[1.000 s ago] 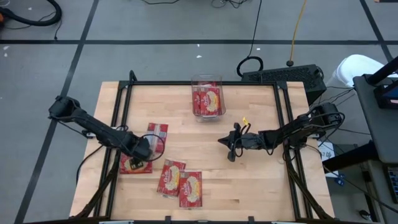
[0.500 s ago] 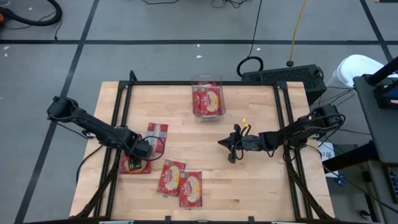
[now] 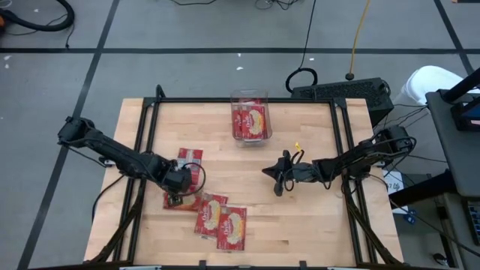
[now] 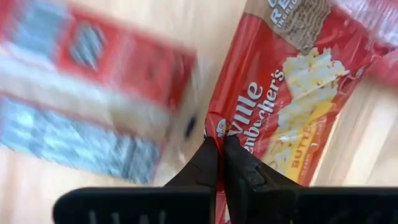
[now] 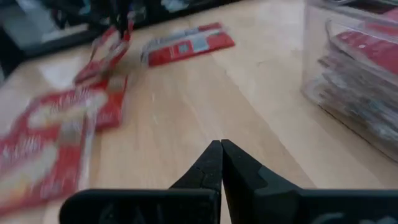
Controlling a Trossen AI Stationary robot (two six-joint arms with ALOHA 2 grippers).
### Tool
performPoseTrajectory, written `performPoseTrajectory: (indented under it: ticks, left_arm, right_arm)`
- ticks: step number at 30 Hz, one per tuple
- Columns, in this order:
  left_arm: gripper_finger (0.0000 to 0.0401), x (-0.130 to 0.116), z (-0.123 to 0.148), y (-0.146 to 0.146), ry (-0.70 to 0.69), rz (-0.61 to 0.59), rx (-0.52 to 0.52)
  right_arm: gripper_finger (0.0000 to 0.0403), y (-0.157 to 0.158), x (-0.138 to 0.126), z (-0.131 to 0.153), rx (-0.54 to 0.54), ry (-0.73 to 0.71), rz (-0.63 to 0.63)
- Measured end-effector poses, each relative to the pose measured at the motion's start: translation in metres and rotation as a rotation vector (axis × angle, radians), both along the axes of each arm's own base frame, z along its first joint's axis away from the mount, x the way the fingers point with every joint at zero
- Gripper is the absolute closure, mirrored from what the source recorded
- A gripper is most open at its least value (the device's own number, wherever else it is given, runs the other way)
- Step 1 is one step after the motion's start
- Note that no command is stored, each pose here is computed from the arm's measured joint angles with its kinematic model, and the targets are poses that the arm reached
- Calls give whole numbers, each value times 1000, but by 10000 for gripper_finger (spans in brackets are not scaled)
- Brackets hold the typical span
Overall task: Sort popcorn bags into baskets
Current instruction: Put the red popcorn pack into the transparent bin
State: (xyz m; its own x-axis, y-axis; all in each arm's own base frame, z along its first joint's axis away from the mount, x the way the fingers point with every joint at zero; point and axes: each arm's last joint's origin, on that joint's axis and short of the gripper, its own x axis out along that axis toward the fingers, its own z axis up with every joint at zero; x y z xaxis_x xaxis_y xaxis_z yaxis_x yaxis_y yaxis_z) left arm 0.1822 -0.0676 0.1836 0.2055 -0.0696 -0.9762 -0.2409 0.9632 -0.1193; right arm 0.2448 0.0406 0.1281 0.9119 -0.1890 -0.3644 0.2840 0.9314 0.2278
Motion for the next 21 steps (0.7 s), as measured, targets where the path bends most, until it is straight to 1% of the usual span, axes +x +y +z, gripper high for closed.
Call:
performPoseTrajectory:
  ticks: [4, 8, 11, 14, 18, 21]
  left_arm:
    - [392, 13, 21, 0, -119, 32, 81]
    - [394, 25, 42, 4, -229, 110, 175]
    - [390, 32, 58, 6, -326, 162, 273]
    - [391, 40, 71, 7, -442, 186, 357]
    - [394, 49, 87, 12, -623, 241, 428]
    - [390, 55, 97, 16, -729, 296, 475]
  right_arm:
    - [403, 11, 0, 8, -11, -92, -62]
    - [403, 22, 5, 20, -78, -146, -93]
    - [403, 27, 10, 28, -121, -169, -110]
    - [403, 31, 15, 36, -165, -181, -100]
    - [403, 35, 19, 43, -202, -196, -110]
    - [403, 38, 21, 47, -227, -203, -138]
